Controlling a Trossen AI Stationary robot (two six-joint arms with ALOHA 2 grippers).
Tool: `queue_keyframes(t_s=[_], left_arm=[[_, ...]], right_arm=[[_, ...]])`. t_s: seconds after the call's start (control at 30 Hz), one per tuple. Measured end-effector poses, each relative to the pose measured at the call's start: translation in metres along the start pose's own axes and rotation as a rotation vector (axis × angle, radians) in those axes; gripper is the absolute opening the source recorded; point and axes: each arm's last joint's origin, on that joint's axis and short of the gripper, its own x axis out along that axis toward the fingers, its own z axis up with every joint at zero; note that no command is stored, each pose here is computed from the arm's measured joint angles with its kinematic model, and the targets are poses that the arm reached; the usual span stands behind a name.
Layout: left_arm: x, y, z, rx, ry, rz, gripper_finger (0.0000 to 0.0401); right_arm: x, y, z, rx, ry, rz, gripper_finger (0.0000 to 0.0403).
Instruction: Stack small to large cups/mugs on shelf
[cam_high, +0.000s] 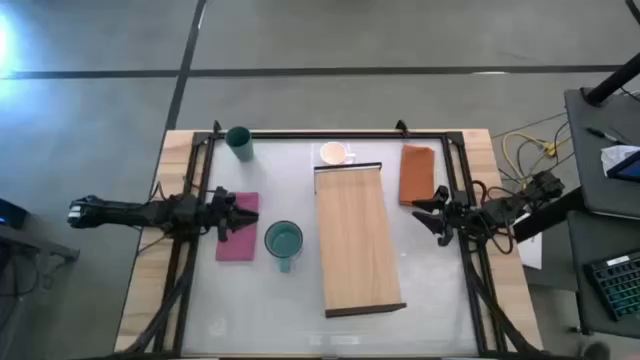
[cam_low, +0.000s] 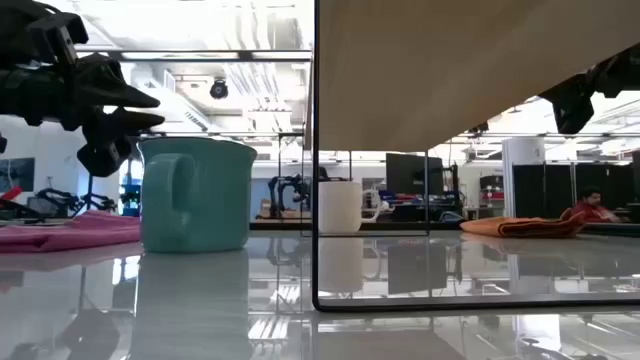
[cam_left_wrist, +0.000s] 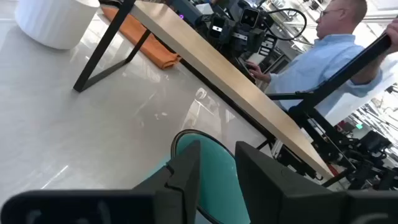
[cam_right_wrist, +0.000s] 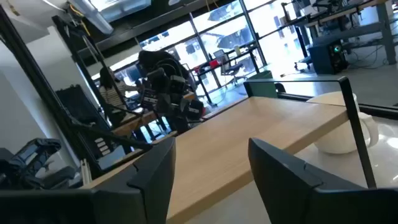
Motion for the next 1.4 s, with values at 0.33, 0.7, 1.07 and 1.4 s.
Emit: queue_keyframes(t_s=[0.33, 0.7, 1.07, 1.4], left_arm=[[0.000, 0.000, 0.000, 0.000, 0.000, 0.000, 0.0086], [0.000, 0.000, 0.000, 0.000, 0.000, 0.000, 0.0086], [0.000, 0.000, 0.000, 0.000, 0.000, 0.000, 0.0086], [0.000, 0.000, 0.000, 0.000, 0.000, 0.000, 0.0086]], right_arm=[[0.000, 0.000, 0.000, 0.001, 0.000, 0.000, 0.0196], [0.000, 0.000, 0.000, 0.000, 0.000, 0.000, 0.0196], [0.000, 0.000, 0.000, 0.000, 0.000, 0.000, 0.0196], [-0.001, 0.003, 0.011, 0.123, -0.091, 0.023, 0.0196]])
